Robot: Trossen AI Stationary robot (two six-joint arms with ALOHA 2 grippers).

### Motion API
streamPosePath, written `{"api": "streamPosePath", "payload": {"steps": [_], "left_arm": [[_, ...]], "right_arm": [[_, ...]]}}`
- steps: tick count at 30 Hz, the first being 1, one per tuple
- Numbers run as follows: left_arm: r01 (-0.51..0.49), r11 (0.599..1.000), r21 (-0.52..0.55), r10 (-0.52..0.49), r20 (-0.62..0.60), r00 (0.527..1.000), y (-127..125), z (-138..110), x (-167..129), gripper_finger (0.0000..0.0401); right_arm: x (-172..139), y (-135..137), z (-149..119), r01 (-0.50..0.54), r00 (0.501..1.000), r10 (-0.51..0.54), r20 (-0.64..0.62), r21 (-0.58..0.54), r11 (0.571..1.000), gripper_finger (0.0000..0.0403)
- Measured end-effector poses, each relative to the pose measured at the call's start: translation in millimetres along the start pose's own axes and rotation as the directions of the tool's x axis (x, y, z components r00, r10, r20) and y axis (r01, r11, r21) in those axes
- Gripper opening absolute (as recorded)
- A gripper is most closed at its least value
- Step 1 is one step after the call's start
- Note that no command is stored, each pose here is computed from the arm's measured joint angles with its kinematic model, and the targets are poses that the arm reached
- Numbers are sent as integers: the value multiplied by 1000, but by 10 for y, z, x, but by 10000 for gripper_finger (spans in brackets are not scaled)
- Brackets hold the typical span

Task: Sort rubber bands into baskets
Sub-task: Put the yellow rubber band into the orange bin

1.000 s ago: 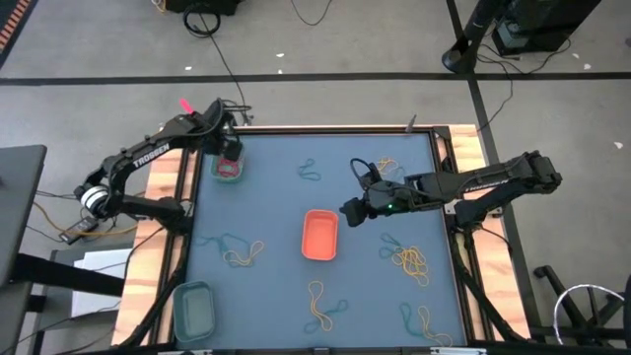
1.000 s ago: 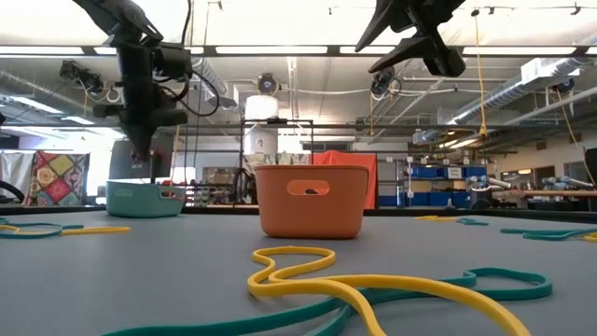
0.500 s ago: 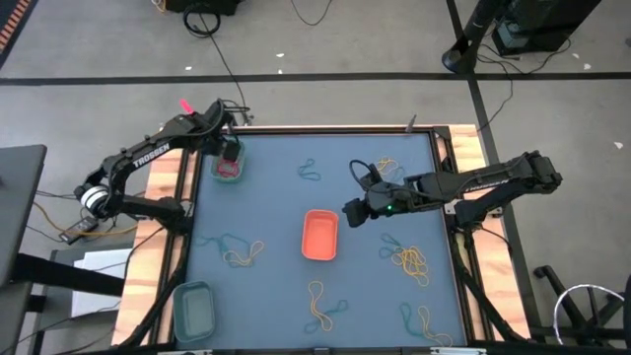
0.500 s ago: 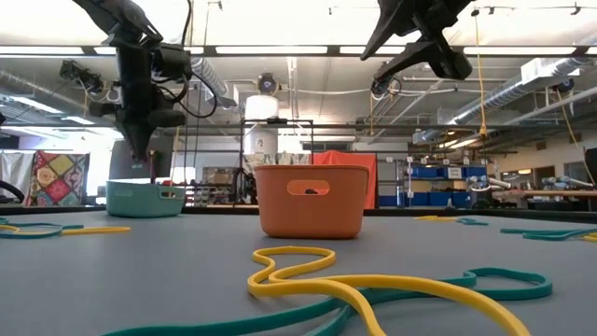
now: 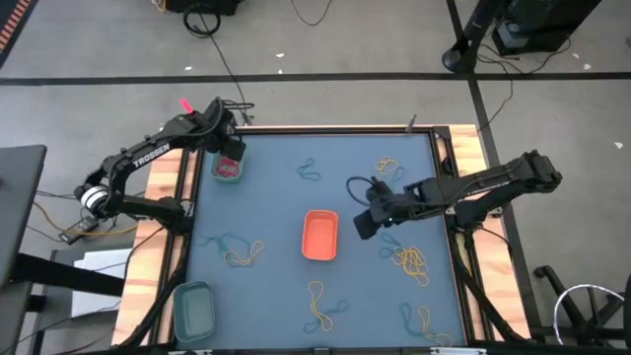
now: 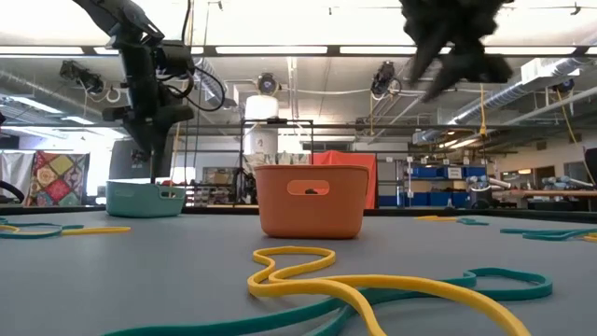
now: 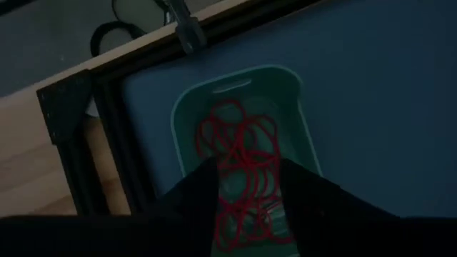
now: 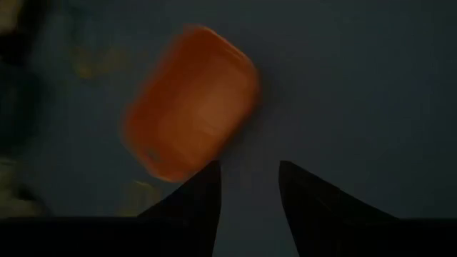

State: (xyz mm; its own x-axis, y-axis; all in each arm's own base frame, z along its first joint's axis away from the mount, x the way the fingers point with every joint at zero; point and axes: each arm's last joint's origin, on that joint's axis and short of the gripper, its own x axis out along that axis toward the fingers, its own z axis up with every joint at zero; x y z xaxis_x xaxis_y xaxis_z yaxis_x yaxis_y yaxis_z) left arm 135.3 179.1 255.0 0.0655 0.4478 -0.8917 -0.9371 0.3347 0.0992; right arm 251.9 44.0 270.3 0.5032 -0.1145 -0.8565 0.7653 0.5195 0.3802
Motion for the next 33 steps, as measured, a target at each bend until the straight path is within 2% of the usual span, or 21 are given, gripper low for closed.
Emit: {"api": "streamPosePath", "payload": {"steps": [5,9,12,16,18,21,25,29,33], "left_arm": [[0,1000,-23,-1,-36,999,3,-34,-1,152],[92,995,-27,-93,-72,993,-66,-65,-14,152],[159,986,49,-154,-85,984,-181,-102,-46,152],[200,969,143,-195,-51,980,-374,-194,-185,152],[230,959,166,-231,-19,973,-468,-243,-276,152],[295,937,185,-305,31,952,-621,-315,-414,152],[399,884,243,-429,87,899,-853,-379,-551,152],[484,828,283,-534,134,835,-1067,-431,-663,152],[541,777,323,-609,168,775,-1225,-468,-748,152]], "right_arm": [[-29,-238,-71,237,968,-240,-77,-44,970,154],[73,-454,-41,344,926,-348,-144,-57,937,154],[232,-598,-103,340,905,-343,-252,-58,939,154],[365,-731,-335,343,856,-347,-384,-82,936,154],[368,-753,-461,352,836,-362,-413,-104,930,154],[330,-721,-600,341,834,-361,-418,-126,932,154],[290,-732,-768,375,819,-410,-401,-167,912,154],[365,-884,-894,431,791,-465,-398,-176,885,154],[484,-984,-983,410,799,-439,-411,-162,898,150]]}}
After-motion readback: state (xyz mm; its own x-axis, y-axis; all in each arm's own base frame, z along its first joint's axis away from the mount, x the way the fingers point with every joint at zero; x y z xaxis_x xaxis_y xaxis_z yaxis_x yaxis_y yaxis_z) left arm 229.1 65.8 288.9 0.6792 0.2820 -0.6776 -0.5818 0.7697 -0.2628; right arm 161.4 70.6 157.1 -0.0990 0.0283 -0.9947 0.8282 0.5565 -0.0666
